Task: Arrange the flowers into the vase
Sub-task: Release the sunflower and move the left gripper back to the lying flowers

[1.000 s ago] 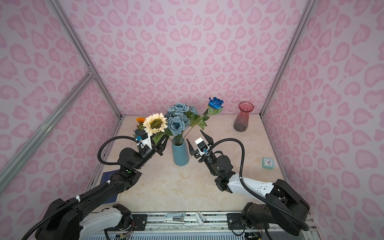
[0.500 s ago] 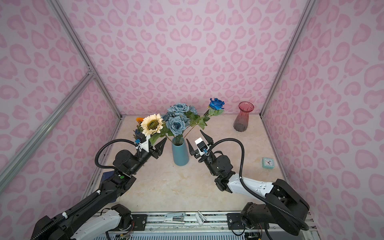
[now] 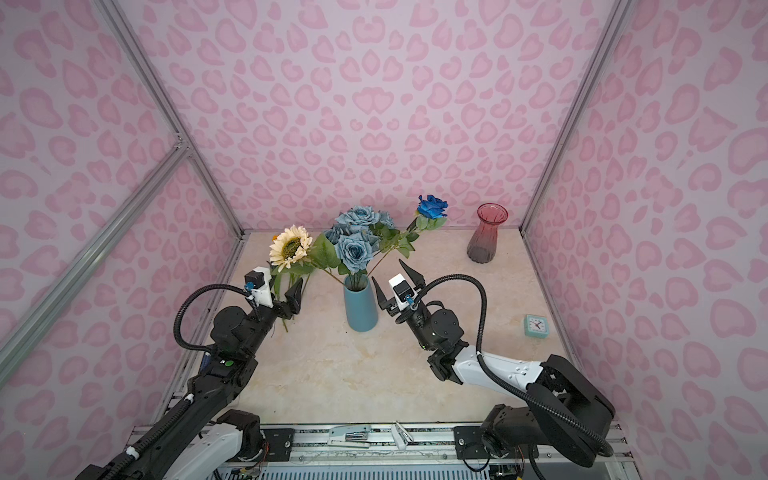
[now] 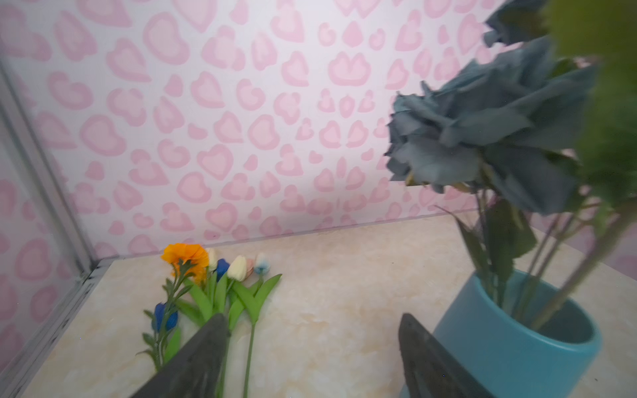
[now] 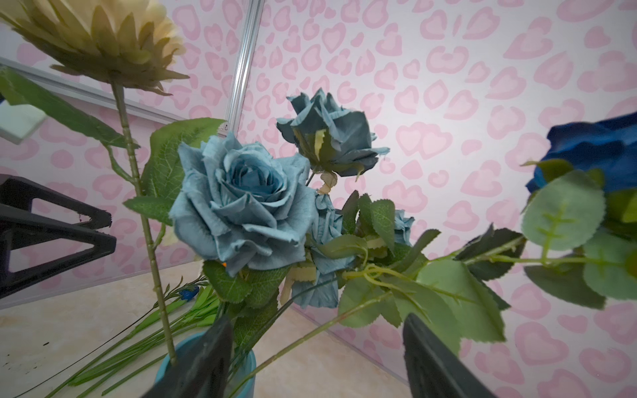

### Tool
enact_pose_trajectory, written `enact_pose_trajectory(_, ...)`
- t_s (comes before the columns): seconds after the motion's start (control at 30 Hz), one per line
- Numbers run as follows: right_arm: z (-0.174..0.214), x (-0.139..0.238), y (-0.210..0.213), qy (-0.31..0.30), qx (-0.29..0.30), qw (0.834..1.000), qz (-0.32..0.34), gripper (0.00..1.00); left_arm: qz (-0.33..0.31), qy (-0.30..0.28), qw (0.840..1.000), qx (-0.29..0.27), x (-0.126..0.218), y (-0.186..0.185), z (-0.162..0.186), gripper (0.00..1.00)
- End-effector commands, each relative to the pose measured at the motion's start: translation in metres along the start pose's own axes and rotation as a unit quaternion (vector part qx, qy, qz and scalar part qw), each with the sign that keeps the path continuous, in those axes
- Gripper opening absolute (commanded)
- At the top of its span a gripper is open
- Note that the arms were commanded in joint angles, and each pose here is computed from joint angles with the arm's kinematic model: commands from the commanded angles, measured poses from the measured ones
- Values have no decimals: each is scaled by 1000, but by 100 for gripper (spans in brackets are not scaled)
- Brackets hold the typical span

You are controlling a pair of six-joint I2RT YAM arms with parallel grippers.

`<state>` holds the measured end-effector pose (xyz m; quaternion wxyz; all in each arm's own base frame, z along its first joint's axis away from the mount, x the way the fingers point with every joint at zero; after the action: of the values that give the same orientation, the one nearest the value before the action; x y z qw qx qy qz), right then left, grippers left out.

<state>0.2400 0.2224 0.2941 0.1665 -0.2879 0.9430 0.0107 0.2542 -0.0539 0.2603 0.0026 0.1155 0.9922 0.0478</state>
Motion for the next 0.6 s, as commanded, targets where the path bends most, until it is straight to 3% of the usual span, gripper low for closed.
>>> enact_pose_trajectory(0.0, -4, 1, 5, -12, -16, 999, -29, 77, -74, 30, 995, 55, -2, 26, 7, 81)
enact_pose_trajectory(0.07, -1, 2, 9, -2, -30, 998, -47, 78, -96, 48, 992, 67, -7, 34, 10, 83)
enact_pose_trajectory(0.13, 2, 4, 12, 3, -45, 997, -55, 78, -141, 104, 981, 82, -19, 46, 19, 83)
enact_pose_trajectory(0.23, 4, 8, 15, 4, -53, 997, -58, 78, -159, 168, 967, 103, -36, 58, 35, 82)
enact_pose_trajectory(0.37, 0, 12, 18, 0, -45, 997, -55, 78, -204, 289, 921, 162, -58, 92, 67, 78)
enact_pose_trajectory(0.47, -2, 14, 16, -2, -39, 998, -50, 78, -197, 357, 889, 210, -74, 115, 89, 73)
enact_pose_trajectory(0.57, -3, 16, 15, -1, -31, 998, -46, 78, -191, 410, 870, 195, -91, 123, 101, 73)
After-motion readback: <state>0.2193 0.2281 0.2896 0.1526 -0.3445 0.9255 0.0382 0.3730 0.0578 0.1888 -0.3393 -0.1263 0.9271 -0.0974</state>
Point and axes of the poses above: each gripper's point midway between its finger pads, its own x axis back along the fingers, its own y axis along the line the jaws close on, z = x × y, the point moved 8 cm from there along x, back along the fingers, and after that the axes turned 10 degrees about -x, right-handed, at the moved point
